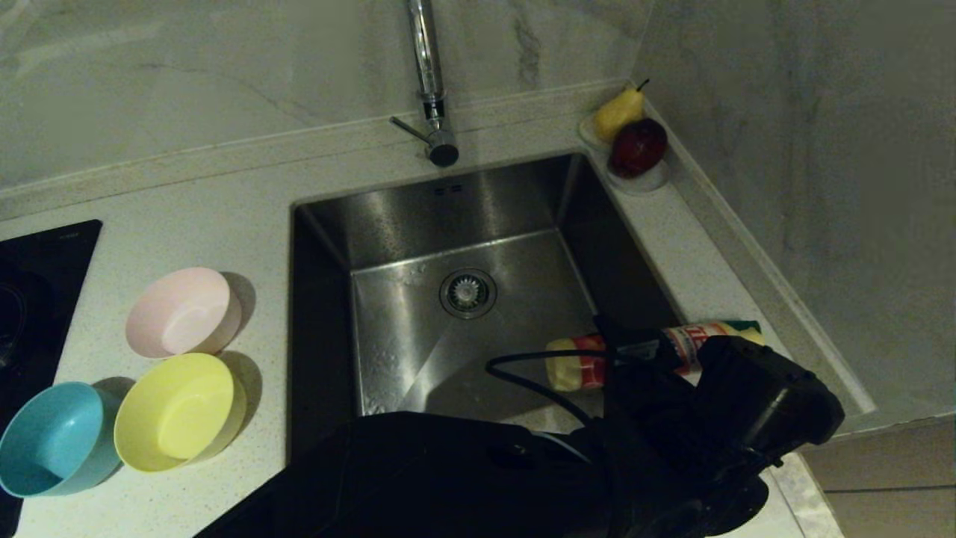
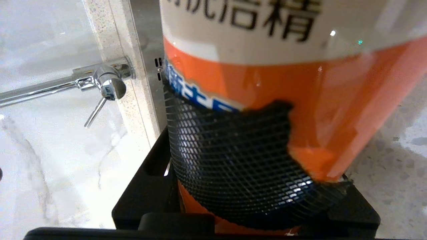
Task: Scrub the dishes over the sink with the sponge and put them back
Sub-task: Squeeze it onto the sponge
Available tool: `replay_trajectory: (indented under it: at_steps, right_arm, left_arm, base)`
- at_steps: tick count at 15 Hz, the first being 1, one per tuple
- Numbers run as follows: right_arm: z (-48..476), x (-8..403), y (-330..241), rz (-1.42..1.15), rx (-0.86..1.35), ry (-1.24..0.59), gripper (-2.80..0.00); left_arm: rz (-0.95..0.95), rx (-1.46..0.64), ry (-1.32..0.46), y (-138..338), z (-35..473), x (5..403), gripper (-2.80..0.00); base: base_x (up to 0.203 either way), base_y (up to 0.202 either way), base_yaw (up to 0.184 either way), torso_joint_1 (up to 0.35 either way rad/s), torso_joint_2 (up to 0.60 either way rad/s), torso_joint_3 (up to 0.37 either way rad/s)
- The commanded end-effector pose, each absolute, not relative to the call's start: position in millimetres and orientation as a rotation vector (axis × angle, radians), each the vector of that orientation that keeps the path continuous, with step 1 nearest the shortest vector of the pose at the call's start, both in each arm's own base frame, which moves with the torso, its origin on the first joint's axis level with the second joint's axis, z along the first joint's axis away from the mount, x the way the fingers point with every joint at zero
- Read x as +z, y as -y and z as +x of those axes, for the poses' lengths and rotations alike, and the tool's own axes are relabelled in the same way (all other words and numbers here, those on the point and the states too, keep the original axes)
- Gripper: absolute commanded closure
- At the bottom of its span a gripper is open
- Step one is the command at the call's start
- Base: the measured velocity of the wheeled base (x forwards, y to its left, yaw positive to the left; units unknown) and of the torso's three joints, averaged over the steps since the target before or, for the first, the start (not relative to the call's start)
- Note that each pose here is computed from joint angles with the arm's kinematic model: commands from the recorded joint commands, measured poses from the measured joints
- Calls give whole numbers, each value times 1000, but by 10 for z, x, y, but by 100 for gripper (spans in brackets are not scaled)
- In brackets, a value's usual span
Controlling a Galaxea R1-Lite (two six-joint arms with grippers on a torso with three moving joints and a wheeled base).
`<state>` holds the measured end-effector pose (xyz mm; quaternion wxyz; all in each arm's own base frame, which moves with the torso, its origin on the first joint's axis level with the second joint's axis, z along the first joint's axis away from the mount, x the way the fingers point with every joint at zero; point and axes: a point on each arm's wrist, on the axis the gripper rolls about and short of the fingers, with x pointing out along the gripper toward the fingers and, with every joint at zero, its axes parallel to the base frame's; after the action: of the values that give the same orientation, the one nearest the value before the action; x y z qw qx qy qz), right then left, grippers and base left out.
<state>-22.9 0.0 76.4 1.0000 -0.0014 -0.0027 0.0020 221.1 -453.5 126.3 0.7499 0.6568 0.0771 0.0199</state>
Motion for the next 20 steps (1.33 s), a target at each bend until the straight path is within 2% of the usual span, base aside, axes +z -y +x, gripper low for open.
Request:
replay_trajectory:
  at_steps: [1,20]
  right_arm:
    - [-229,764,0,-3,5,6,0]
    - [-229,764,0,-3,5,6,0]
  left_arm:
    - [1443,50,-172,4538,2211,1250,0]
    - [1461,55,-179,4554,2213,1181,0]
  base:
    - [0,0,0,0,0,0]
    - [0,0,0,0,0,0]
